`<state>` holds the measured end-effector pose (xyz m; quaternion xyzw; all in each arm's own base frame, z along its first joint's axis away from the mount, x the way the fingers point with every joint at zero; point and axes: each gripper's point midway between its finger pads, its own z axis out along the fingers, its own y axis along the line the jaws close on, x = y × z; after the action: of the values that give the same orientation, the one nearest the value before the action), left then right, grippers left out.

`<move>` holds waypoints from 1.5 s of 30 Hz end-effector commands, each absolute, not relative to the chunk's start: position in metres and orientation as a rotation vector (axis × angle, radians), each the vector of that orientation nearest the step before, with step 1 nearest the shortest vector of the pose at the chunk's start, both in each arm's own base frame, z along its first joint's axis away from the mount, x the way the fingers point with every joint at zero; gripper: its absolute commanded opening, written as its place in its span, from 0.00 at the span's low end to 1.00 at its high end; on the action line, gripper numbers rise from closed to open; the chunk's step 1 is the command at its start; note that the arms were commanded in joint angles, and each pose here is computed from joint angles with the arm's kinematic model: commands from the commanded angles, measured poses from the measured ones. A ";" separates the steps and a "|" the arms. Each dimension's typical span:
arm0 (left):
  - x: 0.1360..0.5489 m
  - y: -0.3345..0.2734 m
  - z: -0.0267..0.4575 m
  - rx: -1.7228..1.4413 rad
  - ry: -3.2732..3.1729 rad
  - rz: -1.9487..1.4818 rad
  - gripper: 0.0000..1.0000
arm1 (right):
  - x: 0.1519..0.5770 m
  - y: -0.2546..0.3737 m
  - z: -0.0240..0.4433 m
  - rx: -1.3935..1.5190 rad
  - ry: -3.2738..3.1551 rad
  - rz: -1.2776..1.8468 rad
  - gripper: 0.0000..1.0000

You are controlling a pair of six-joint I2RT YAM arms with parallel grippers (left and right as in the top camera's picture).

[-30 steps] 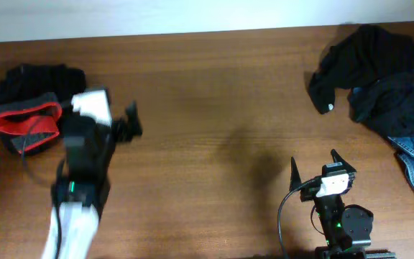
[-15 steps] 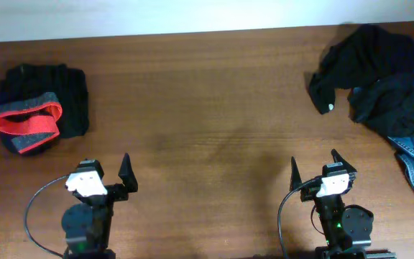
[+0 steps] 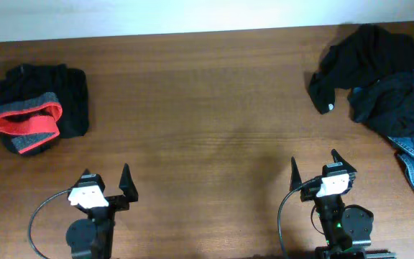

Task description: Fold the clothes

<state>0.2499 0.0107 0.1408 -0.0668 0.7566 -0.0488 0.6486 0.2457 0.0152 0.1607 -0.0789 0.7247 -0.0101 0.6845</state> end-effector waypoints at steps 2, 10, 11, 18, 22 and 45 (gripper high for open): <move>0.248 0.009 0.145 -0.071 1.698 -0.057 0.99 | 0.245 0.015 0.158 -0.169 1.630 -0.018 0.99; 0.246 0.008 0.161 -0.058 1.632 -0.056 0.99 | 0.245 0.015 0.158 -0.169 1.631 -0.018 0.99; 0.246 0.006 0.159 -0.053 1.638 -0.064 0.99 | 0.245 0.015 0.158 -0.169 1.630 -0.018 0.99; 0.246 0.005 0.159 -0.049 1.638 -0.067 0.99 | 0.245 0.015 0.158 -0.169 1.630 -0.018 0.99; 0.246 0.005 0.159 -0.049 1.638 -0.067 0.99 | 0.245 0.015 0.158 -0.169 1.630 -0.018 0.99; 0.246 0.005 0.159 -0.049 1.638 -0.067 0.99 | 0.245 0.015 0.158 -0.169 1.630 -0.018 0.99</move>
<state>0.2460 0.0089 0.1601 -0.0360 0.7300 -0.0294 0.6818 0.2456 0.0152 0.1609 -0.0793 0.7245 -0.0105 0.6846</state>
